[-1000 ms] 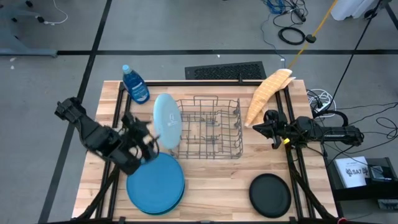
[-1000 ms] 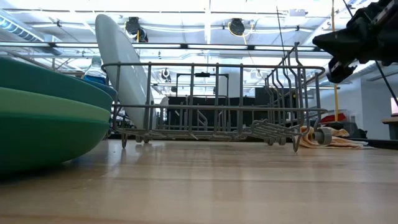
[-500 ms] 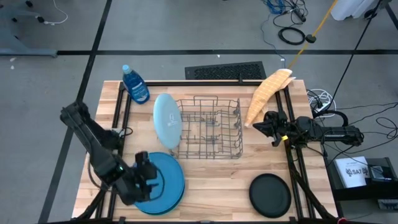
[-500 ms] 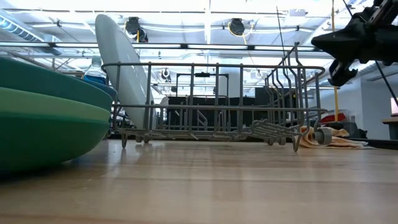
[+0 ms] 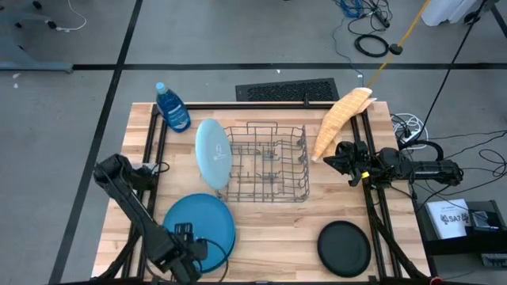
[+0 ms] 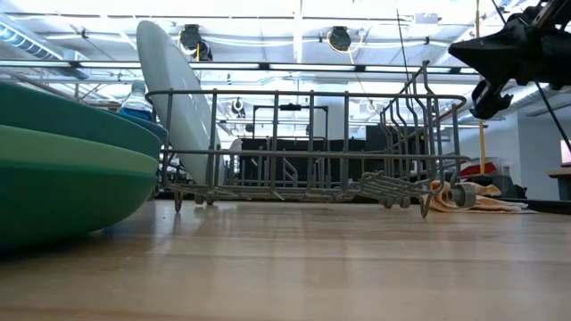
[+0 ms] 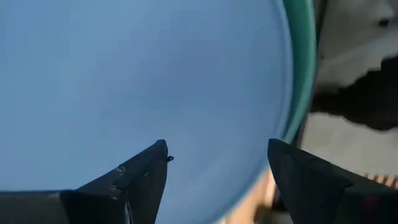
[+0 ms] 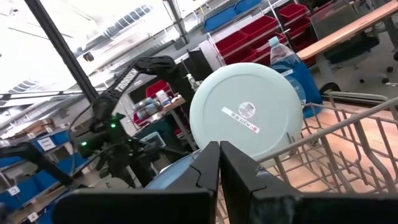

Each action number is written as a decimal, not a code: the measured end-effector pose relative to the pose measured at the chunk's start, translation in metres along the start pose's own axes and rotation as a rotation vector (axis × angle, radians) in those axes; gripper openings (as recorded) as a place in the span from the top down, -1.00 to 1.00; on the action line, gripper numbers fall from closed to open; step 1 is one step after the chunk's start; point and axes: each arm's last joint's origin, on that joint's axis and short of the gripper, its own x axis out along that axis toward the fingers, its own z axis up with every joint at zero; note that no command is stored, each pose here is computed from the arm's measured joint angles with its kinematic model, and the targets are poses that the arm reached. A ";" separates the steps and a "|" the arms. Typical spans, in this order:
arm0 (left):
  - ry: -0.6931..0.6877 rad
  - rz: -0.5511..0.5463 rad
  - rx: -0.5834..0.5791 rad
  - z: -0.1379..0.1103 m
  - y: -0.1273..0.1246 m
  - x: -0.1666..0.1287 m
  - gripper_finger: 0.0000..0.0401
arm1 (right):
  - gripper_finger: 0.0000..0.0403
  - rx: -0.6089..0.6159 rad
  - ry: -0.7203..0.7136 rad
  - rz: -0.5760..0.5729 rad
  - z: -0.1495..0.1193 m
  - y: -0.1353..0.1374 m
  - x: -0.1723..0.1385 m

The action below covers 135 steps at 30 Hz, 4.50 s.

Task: Sort dishes
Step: Put the blue plate into the dish rack

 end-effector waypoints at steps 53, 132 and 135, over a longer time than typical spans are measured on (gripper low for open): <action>0.288 0.179 0.133 -0.024 -0.044 0.055 -0.35 | 0.96 -0.144 -0.065 0.027 0.006 0.003 0.000; 0.135 0.210 0.094 0.008 -0.041 0.047 0.44 | 0.96 -0.128 -0.038 0.018 0.003 0.002 0.000; 0.117 0.234 0.103 0.007 -0.040 0.048 0.44 | 0.96 -0.123 -0.038 0.018 0.003 0.002 0.000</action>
